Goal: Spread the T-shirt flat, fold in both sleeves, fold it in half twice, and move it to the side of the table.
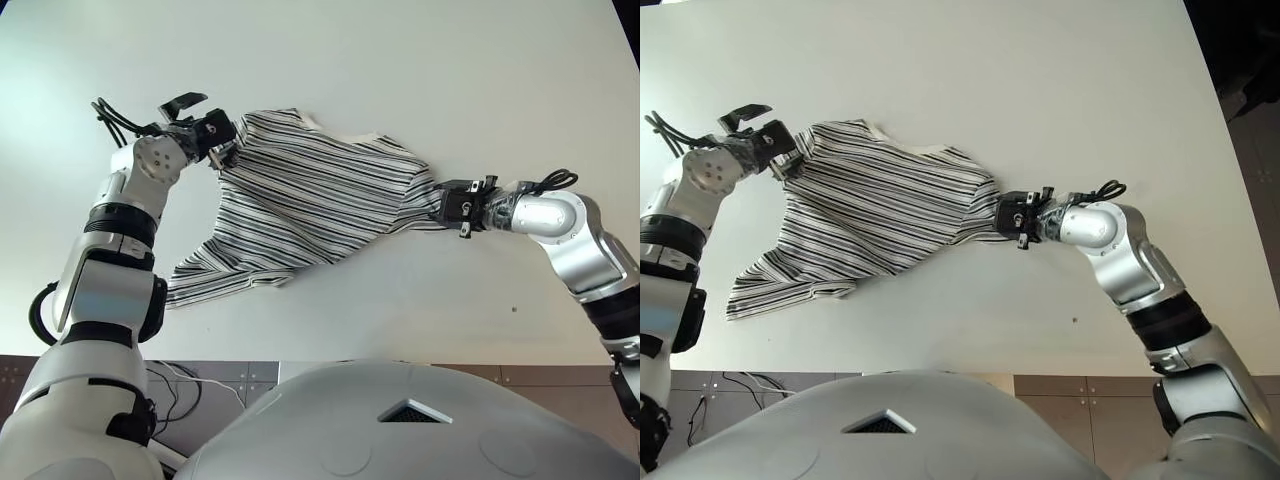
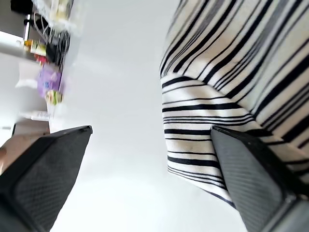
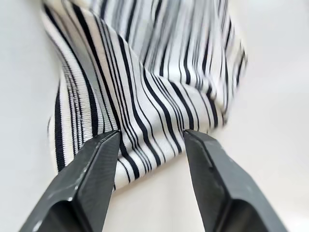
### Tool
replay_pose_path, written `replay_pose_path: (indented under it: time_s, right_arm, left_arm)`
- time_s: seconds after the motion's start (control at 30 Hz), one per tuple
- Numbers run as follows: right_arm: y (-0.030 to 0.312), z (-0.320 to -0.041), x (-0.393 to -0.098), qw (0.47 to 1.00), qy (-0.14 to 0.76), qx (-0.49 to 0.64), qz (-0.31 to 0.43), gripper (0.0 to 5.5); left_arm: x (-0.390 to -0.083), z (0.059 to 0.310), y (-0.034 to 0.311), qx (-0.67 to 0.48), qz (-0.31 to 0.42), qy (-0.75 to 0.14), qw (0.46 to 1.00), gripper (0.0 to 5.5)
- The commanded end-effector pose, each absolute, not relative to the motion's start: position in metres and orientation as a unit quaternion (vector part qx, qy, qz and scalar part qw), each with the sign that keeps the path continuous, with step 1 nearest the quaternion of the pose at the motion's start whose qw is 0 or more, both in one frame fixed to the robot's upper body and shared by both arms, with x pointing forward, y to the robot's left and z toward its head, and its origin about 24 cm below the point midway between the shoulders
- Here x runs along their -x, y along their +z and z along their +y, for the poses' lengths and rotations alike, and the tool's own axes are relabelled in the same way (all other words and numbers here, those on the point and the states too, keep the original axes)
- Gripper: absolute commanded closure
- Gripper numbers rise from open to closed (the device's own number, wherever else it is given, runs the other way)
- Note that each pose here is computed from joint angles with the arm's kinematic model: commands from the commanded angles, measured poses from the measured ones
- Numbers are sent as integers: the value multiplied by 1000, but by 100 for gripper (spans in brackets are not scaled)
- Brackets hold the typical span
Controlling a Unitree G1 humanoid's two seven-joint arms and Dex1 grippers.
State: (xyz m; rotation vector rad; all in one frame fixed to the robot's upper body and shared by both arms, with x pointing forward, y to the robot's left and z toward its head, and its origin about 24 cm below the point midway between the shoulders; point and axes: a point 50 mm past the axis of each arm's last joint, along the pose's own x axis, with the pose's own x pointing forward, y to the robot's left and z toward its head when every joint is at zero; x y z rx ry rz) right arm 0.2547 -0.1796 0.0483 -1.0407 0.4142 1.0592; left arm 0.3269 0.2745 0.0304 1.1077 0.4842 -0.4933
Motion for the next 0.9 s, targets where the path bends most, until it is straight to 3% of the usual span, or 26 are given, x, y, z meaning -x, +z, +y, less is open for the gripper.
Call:
replay_pose_path:
  time_s: [0.03,0.1,0.2,0.3,0.4,0.47,0.53,0.6,0.73,0.9]
  right_arm:
    - [36,-187,-279,719,435,496,216,311]
    - [49,-176,-296,780,394,452,180,311]
    - [78,-164,-287,852,407,295,149,311]
    - [104,-159,-262,855,451,222,126,311]
    - [109,-131,-217,816,538,170,124,311]
    - [92,-117,-195,802,553,169,150,311]
    - [74,-99,-184,806,539,180,166,311]
    - [63,-79,-181,823,512,183,166,311]
    - [56,-69,-176,838,487,177,169,311]
    - [52,-58,-180,836,487,194,162,311]
  left_arm:
    - [-296,305,-5,-503,347,-198,766,96]
    - [-305,303,1,-508,329,-165,779,96]
    - [-324,298,28,-480,241,-101,837,96]
    - [-318,315,53,-455,179,-41,871,96]
    - [-287,331,82,-457,139,2,879,96]
    - [-267,314,96,-468,123,-43,874,96]
    - [-233,265,99,-408,105,-206,883,96]
    - [-193,226,108,-351,92,-375,853,96]
    - [-168,215,126,-335,117,-494,794,96]
    - [-156,216,121,-375,162,-535,740,96]
